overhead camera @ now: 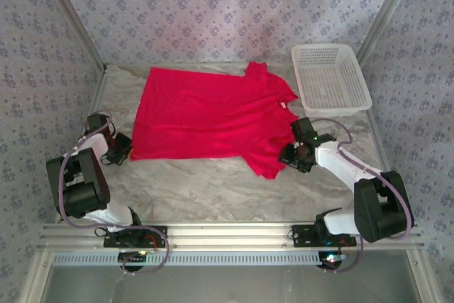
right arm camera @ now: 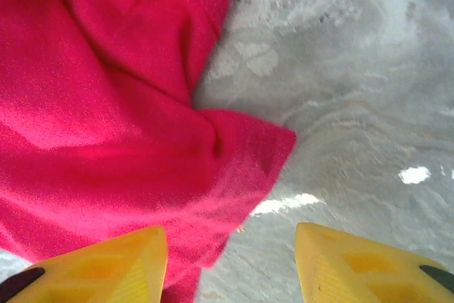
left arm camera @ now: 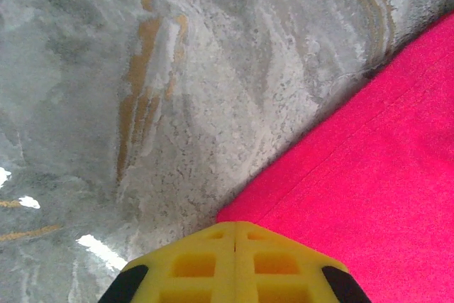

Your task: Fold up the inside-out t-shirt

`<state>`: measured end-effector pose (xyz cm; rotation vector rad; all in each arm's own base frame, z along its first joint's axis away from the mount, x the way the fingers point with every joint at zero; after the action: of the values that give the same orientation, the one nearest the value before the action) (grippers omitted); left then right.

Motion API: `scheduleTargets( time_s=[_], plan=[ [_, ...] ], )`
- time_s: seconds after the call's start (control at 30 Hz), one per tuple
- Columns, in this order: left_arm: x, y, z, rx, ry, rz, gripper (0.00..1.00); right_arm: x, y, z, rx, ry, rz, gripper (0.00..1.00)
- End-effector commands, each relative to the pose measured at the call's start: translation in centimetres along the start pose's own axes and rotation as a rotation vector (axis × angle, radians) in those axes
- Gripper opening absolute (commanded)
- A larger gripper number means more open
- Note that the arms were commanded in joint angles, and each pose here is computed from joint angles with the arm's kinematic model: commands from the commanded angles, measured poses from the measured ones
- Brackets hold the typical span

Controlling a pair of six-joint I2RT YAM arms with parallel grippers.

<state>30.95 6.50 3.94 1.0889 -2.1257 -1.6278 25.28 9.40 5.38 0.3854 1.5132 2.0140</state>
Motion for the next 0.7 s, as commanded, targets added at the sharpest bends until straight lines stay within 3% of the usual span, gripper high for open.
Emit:
scheduleTargets(
  time_s=[0.0, 0.13, 0.23, 0.43, 0.67],
  plan=[
    [-0.4, 0.6, -0.4, 0.021, -0.006, -0.017, 0.0, -1.1, -0.7, 1.0, -0.043, -0.042, -0.031, 0.54],
    [-0.4, 0.7, -0.6, 0.03, -0.006, -0.016, 0.0, -1.7, -1.7, 1.3, -0.041, -0.053, -0.029, 0.55],
    [-0.5, 0.9, -0.7, 0.035, -0.009, -0.021, 0.0, -1.5, -2.6, 0.8, -0.009, -0.062, -0.009, 0.48],
    [-0.8, 1.6, -1.3, 0.057, -0.004, -0.036, 0.0, -0.8, -0.9, -0.1, 0.016, -0.062, 0.001, 0.01],
    [-0.7, 3.0, -2.5, 0.086, -0.026, -0.063, 0.0, 1.9, 5.7, -0.8, -0.041, -0.053, 0.043, 0.0]
  ],
)
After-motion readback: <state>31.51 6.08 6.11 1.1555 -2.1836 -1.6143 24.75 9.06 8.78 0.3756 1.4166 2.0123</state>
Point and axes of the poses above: each hand's point on the last joint's axis, 136 mm out from that joint toward the fingers, its own y axis back along the fingers, its own z axis along the line the jaws close on, x = y × z, the point moved 1 cm from there along y, back along the fingers, and after that the axes turned 15 degrees about -y, right-handed, at the moved point
